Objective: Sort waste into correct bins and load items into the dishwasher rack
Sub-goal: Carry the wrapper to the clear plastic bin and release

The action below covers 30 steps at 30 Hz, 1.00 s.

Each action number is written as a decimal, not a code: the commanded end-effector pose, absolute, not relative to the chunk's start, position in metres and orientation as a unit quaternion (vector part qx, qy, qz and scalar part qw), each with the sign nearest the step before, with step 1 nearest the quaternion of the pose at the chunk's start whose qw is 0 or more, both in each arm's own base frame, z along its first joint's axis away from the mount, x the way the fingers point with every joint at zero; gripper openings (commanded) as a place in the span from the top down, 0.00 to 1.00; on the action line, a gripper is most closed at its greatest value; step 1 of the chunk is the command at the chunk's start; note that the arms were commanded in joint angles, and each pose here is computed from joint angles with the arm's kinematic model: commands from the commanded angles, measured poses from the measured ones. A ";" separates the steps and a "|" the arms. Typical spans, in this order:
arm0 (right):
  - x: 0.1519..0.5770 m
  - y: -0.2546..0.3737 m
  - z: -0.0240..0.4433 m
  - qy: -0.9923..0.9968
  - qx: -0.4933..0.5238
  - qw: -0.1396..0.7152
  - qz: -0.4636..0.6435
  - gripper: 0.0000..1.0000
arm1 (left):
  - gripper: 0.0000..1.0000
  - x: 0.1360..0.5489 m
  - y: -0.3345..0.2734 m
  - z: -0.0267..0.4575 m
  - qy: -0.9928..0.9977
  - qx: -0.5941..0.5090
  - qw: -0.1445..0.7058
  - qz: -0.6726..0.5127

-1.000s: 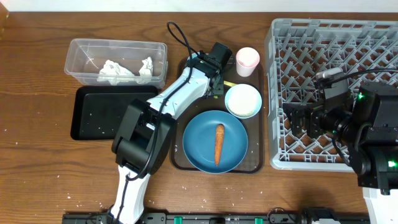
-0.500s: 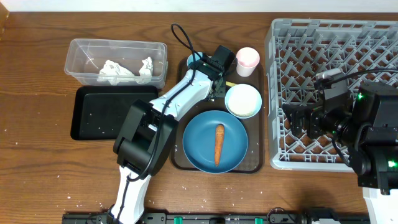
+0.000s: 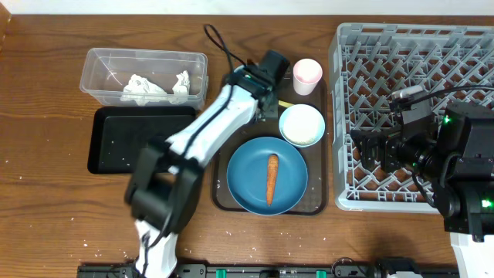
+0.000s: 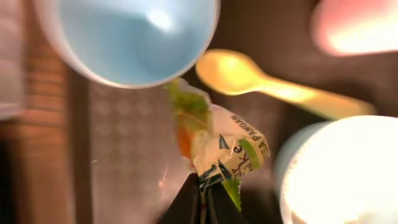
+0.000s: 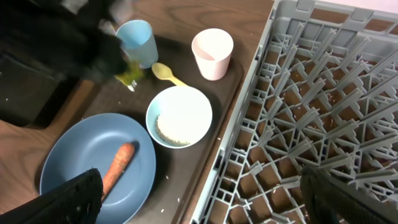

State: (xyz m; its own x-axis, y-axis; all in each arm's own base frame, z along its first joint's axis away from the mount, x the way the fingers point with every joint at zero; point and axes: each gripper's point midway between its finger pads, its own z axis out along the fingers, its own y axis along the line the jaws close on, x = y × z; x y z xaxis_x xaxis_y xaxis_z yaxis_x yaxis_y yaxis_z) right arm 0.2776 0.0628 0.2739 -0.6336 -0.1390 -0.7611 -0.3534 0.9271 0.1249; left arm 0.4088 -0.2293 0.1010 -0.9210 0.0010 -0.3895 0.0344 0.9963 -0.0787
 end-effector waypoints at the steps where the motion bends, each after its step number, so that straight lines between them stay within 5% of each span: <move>1: 0.278 0.064 0.280 0.891 -0.137 0.411 0.136 0.01 | 0.94 0.406 -0.226 0.160 0.966 0.003 0.248 -0.068; 13: 0.279 0.064 0.281 0.890 -0.137 0.412 0.136 0.01 | 0.94 0.418 -0.162 0.253 0.929 -0.012 0.368 -0.036; 23: 0.280 0.064 0.282 0.889 -0.138 0.416 0.135 0.01 | 0.93 0.491 -0.039 0.195 0.938 -0.057 0.342 0.022; 25: 0.280 0.064 0.282 0.888 -0.138 0.416 0.135 0.01 | 0.85 0.496 -0.024 0.175 0.944 -0.070 0.321 0.011; 28: 0.281 0.064 0.284 0.886 -0.139 0.420 0.135 0.01 | 0.53 0.499 -0.012 0.152 0.952 -0.082 0.296 -0.003; 30: 0.282 0.067 0.286 0.883 -0.142 0.425 0.143 0.01 | 0.45 0.497 -0.008 0.147 0.954 -0.086 0.286 -0.006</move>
State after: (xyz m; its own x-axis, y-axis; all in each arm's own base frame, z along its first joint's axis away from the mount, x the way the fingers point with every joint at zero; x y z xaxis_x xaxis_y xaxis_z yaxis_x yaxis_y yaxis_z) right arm 0.2808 0.0630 0.2776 -0.6176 -0.1390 -0.7741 -0.3567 0.9267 0.1181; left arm 0.4950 -0.0012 0.1432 -0.8160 -0.1799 -0.5493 -0.2031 0.9790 -0.0190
